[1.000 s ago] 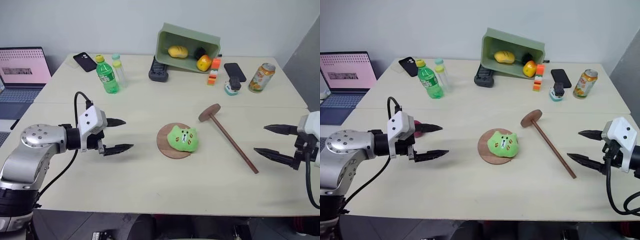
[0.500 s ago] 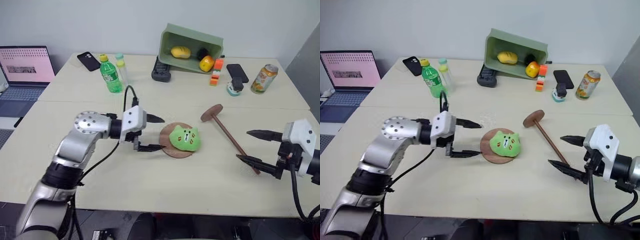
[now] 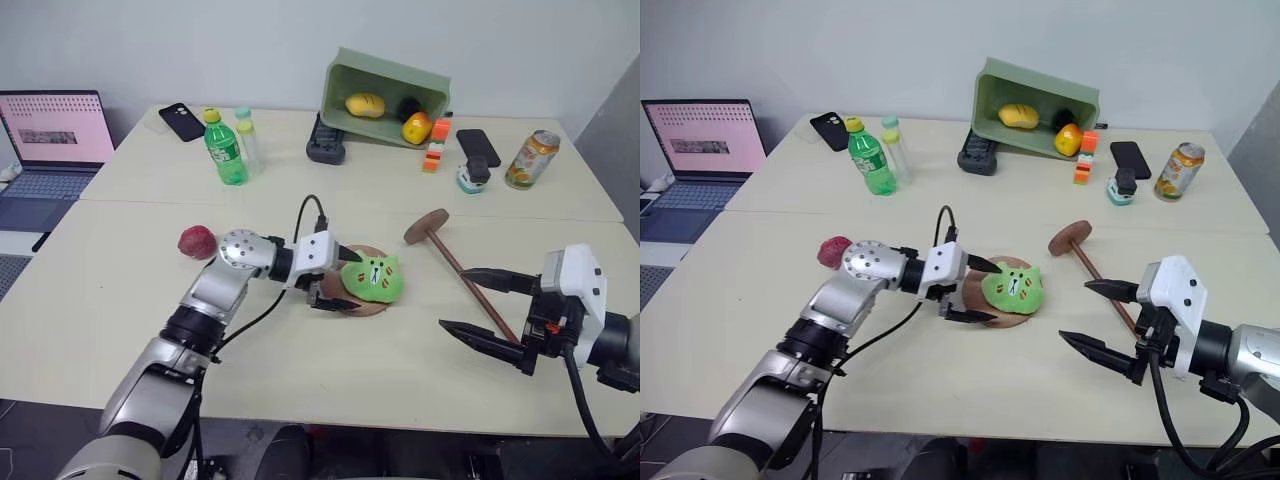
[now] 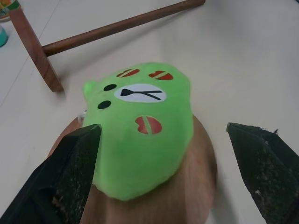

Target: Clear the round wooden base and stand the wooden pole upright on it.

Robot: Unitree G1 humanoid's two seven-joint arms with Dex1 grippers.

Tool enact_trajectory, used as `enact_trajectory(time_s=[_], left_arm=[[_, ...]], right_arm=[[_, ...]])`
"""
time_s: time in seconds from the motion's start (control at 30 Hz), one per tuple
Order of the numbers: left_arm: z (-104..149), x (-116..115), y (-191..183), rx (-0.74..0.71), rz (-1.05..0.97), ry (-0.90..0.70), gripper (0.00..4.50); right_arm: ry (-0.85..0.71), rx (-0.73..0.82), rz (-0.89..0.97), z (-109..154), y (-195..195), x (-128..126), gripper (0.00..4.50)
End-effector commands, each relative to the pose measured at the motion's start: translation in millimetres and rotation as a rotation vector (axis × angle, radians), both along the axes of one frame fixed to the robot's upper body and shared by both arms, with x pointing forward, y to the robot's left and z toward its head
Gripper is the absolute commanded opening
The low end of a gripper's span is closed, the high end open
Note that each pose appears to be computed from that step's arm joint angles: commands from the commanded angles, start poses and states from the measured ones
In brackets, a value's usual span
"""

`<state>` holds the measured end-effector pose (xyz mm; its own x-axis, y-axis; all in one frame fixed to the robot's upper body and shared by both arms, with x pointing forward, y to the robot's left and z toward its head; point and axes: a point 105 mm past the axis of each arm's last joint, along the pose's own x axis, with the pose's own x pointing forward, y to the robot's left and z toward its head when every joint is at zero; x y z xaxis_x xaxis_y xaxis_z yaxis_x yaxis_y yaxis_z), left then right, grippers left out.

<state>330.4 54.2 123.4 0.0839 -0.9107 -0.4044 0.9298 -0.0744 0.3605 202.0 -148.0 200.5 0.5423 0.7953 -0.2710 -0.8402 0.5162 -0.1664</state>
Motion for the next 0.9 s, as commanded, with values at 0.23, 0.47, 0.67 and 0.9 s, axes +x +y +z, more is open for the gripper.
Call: enact_trajectory(time_s=[0.23, 0.47, 0.67, 0.9], left_arm=[[1.4, 14.1, -19.4, -0.047, 0.024, -0.045, 3.59], [6.3, 10.6, -21.3, -0.092, 0.009, -0.027, 2.21], [26.6, 8.3, -12.7, -0.173, 0.043, -0.051, 1.12], [67.4, 23.2, 45.6, -0.313, 0.354, -0.175, 0.02]], right_arm=[[-0.039, -0.025, 0.031, 5.8, 8.0, -1.9, 4.11], [-0.046, -0.043, 0.038, 3.8, 8.8, -0.4, 4.11], [-0.059, -0.057, 0.046, 3.0, 8.2, 2.7, 4.11], [-0.082, -0.037, 0.083, 6.2, 11.3, 10.2, 4.11]])
